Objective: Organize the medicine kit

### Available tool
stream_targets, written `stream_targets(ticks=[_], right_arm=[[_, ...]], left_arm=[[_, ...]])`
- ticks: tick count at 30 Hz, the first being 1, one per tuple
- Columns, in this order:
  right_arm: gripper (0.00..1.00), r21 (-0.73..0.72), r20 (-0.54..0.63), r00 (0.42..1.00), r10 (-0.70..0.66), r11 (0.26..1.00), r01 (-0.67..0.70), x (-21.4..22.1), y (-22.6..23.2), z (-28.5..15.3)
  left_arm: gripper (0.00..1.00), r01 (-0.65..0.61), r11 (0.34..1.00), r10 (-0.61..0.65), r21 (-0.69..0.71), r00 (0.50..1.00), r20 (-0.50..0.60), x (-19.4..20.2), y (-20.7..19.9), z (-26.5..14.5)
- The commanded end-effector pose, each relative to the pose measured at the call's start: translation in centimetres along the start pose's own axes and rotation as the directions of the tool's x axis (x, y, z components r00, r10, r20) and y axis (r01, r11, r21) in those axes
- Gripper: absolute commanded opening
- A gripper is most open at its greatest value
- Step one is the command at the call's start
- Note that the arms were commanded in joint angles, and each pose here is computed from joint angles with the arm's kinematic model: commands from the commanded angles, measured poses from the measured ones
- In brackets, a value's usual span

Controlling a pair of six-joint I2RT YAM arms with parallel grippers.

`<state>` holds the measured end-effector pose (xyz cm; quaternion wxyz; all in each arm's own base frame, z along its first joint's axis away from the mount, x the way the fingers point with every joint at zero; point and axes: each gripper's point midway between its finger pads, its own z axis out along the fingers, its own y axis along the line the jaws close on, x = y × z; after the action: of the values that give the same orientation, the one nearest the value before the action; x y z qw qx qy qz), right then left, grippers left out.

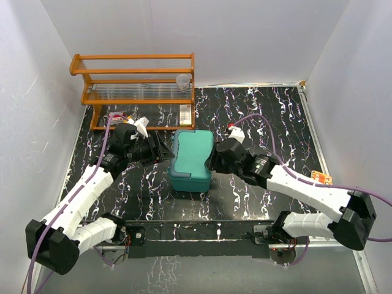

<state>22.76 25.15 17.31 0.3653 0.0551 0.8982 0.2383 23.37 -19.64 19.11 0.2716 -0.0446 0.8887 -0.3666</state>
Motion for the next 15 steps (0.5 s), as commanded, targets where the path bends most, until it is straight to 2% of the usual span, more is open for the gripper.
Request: stream_targets(ticks=[1, 4, 7, 11, 15], right_arm=[[0.34, -0.101, 0.005, 1.000, 0.017, 0.995, -0.016, -0.9, 3.0, 0.6], [0.21, -0.092, -0.041, 0.999, 0.016, 0.996, -0.019, 0.4, 2.8, 1.4], [0.12, -0.087, -0.103, 0.995, 0.018, 0.996, -0.027, 2.1, 2.4, 1.9], [0.08, -0.096, -0.182, 0.983, 0.020, 0.995, -0.038, 4.3, 2.6, 2.7], [0.09, -0.121, -0.161, 0.986, 0.037, 0.991, -0.057, 3.6, 3.7, 2.3]], left_arm=[[0.61, -0.012, 0.996, 0.011, -0.084, 1.000, -0.014, 0.6, 2.2, 0.7], [0.57, -0.009, 0.993, 0.005, -0.114, 0.999, -0.033, 1.1, 3.2, 1.2], [0.55, -0.015, 0.991, 0.010, -0.136, 0.999, -0.039, 1.5, 3.9, 1.4], [0.53, -0.020, 0.984, 0.013, -0.177, 0.999, -0.041, 1.9, 5.0, 1.3], [0.52, -0.027, 0.967, 0.022, -0.253, 1.000, -0.021, 2.1, 6.7, 0.7]])
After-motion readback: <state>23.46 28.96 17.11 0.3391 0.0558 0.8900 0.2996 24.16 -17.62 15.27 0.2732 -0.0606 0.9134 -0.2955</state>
